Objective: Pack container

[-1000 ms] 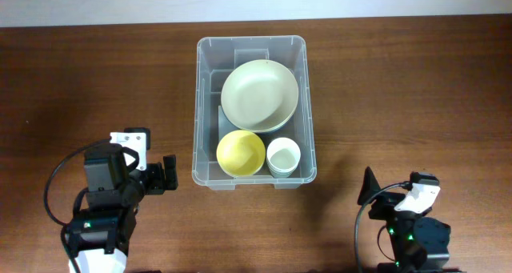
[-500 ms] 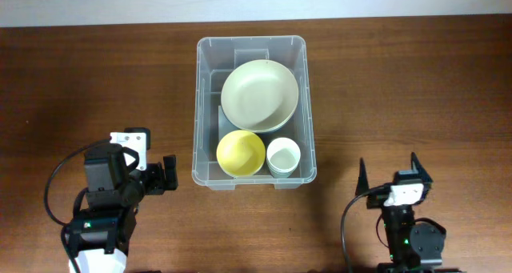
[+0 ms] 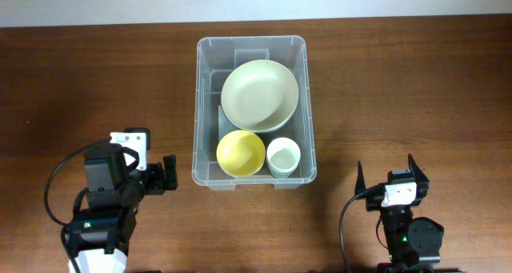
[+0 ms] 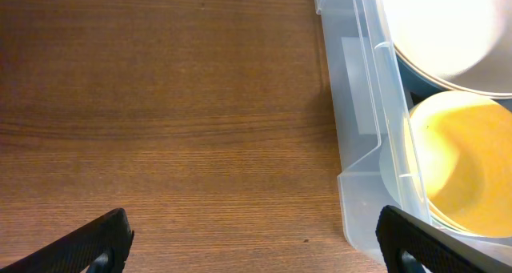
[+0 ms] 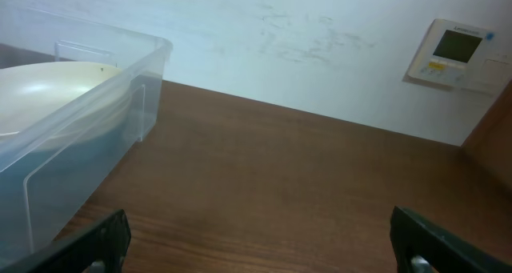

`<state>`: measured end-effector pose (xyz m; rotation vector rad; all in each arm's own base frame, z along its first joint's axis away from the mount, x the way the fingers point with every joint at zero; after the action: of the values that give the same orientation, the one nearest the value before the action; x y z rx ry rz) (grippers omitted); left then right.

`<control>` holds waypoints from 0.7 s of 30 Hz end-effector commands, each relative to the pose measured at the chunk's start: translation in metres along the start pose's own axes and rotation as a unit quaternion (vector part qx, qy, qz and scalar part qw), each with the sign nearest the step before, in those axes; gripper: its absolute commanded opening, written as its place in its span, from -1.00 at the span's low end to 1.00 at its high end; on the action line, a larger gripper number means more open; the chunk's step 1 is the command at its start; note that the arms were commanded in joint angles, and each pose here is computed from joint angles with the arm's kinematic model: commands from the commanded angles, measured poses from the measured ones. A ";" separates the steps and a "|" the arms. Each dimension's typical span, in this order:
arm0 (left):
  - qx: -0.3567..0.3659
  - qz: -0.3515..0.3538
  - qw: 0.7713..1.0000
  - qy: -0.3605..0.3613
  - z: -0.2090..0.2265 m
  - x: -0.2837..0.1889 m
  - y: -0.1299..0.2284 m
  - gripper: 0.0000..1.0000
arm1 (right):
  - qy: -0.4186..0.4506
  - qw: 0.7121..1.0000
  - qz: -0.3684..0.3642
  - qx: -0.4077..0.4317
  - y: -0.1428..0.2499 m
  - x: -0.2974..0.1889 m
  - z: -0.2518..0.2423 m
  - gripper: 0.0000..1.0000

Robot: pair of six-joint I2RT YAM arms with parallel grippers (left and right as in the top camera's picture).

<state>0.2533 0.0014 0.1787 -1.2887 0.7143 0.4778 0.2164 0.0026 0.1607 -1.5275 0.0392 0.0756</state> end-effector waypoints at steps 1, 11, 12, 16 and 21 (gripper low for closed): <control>-0.004 0.002 1.000 -0.002 0.000 0.001 0.001 0.99 | -0.009 1.000 0.000 -0.004 0.002 0.000 0.003 0.98; -0.004 0.002 1.000 -0.002 0.000 0.001 0.001 0.99 | -0.009 1.000 0.000 -0.004 0.002 0.000 0.003 0.98; -0.004 0.002 1.000 -0.002 0.000 0.001 0.001 0.99 | -0.009 1.000 0.000 -0.004 0.002 0.000 0.003 0.98; -0.002 -0.008 1.000 -0.005 0.000 -0.003 -0.001 0.99 | -0.009 1.000 0.000 -0.004 0.002 0.000 0.003 0.98; 0.023 -0.012 0.999 -0.020 -0.004 -0.016 0.016 0.99 | -0.009 1.000 0.000 -0.004 0.002 0.000 0.003 0.98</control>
<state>0.2447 0.0030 0.1818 -1.2734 0.6980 0.4828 0.2164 0.0026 0.1608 -1.5279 0.0386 0.0750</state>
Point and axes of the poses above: each gripper's point midway between its finger pads, its own x axis out along the fingers, its own z axis along the line the jaws close on, y = z × x, the point moved 3 cm from there along -x, back along the fingers, and after that the axes turned 15 degrees about x, right-handed, at the moved point
